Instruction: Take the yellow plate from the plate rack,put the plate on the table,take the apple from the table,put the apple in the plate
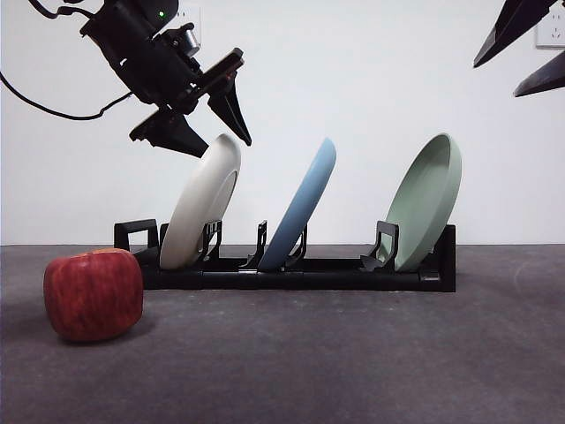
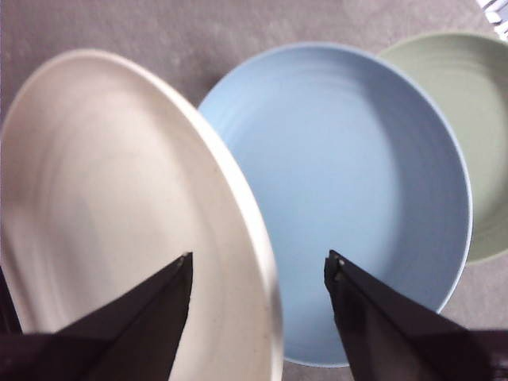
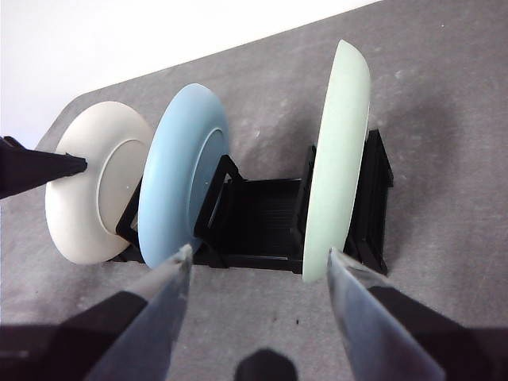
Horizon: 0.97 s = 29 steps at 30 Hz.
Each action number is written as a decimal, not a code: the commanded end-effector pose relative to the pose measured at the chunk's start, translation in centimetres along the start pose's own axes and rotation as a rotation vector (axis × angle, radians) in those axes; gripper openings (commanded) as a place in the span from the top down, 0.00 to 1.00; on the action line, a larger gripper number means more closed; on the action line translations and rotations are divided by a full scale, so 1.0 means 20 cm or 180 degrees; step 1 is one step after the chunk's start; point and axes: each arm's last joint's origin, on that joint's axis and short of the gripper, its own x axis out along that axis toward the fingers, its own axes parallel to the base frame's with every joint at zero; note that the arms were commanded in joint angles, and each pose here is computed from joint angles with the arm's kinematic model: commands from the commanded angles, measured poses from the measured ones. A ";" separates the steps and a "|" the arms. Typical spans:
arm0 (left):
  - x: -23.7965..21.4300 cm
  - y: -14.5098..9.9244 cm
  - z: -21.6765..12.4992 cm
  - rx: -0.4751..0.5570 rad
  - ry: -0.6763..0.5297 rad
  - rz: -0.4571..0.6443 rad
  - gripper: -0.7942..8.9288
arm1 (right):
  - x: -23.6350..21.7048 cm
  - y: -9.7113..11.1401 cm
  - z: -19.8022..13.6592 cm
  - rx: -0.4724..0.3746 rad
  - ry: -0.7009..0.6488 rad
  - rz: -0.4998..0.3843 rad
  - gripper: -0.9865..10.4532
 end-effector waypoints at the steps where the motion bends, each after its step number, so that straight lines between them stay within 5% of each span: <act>1: -0.01 -0.01 0.02 0.0057 -0.0046 -0.0013 0.63 | 0.00 0.00 0.01 -0.0039 -0.0012 0.0011 0.66; 3: -0.03 -0.01 0.04 0.0058 -0.0045 -0.0011 0.67 | 0.00 0.00 0.01 -0.0039 -0.0012 0.0011 0.67; 7: -0.04 -0.03 0.05 0.0134 -0.0054 -0.0044 0.93 | 0.00 0.00 0.01 -0.0039 -0.0015 0.0003 0.67; 21: -0.06 -0.03 0.03 0.0163 0.0095 -0.0012 0.93 | 0.00 0.00 0.01 -0.0037 -0.0014 0.0003 0.67; 29: -0.30 -0.21 0.08 0.0403 -0.0226 -0.0155 0.93 | 0.00 0.00 0.01 -0.0037 -0.0014 0.0003 0.67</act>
